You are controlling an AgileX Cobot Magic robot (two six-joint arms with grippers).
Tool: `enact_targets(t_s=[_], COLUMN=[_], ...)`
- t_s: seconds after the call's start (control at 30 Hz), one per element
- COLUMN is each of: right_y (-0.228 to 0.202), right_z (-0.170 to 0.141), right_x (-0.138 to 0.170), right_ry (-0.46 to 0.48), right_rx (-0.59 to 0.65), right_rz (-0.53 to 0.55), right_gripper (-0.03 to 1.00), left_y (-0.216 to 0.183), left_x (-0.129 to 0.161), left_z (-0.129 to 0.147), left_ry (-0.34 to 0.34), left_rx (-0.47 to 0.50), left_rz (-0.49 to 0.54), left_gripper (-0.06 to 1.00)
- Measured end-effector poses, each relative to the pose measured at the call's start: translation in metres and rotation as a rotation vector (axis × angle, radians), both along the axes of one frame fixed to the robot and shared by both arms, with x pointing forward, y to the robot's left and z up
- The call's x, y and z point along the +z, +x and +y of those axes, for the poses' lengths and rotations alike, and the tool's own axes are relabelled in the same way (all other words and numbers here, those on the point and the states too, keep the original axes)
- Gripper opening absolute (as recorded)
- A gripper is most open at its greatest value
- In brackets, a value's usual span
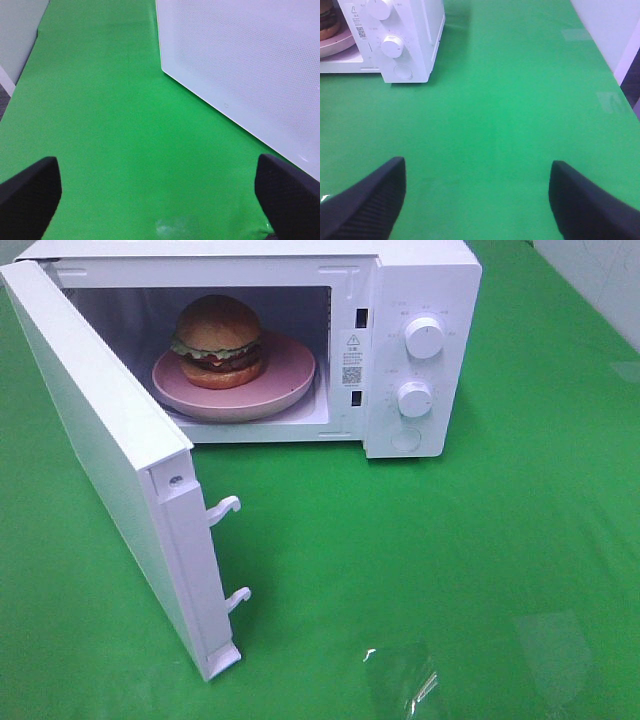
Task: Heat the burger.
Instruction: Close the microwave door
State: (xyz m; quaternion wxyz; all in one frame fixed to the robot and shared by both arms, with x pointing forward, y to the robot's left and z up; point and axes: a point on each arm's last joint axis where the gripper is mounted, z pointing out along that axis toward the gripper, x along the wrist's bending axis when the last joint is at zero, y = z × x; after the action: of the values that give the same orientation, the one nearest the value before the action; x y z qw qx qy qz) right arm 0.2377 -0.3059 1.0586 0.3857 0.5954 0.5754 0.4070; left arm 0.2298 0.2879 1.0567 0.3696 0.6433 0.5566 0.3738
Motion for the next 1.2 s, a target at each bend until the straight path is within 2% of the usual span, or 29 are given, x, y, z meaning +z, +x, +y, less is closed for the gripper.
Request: enact_targets(t_s=[0.97, 1.03, 1.2], right_y=[0.0, 0.0, 0.0], right_z=[0.0, 0.0, 0.0], right_x=[0.0, 0.0, 0.0], right_ry=[0.0, 0.0, 0.0], right_rx=[0.0, 0.0, 0.0], right_rz=[0.0, 0.0, 0.0], right_gripper=[0.75, 0.75, 0.75], left_y=[0.0, 0.0, 0.002], left_x=[0.0, 0.006, 0.014], left_z=[0.0, 0.0, 0.001], left_ry=[-0.001, -0.034, -0.052], left_rx=[0.0, 0.022, 0.038], left_rz=[0.0, -0.051, -0.125], left_gripper=[0.97, 0.97, 0.94])
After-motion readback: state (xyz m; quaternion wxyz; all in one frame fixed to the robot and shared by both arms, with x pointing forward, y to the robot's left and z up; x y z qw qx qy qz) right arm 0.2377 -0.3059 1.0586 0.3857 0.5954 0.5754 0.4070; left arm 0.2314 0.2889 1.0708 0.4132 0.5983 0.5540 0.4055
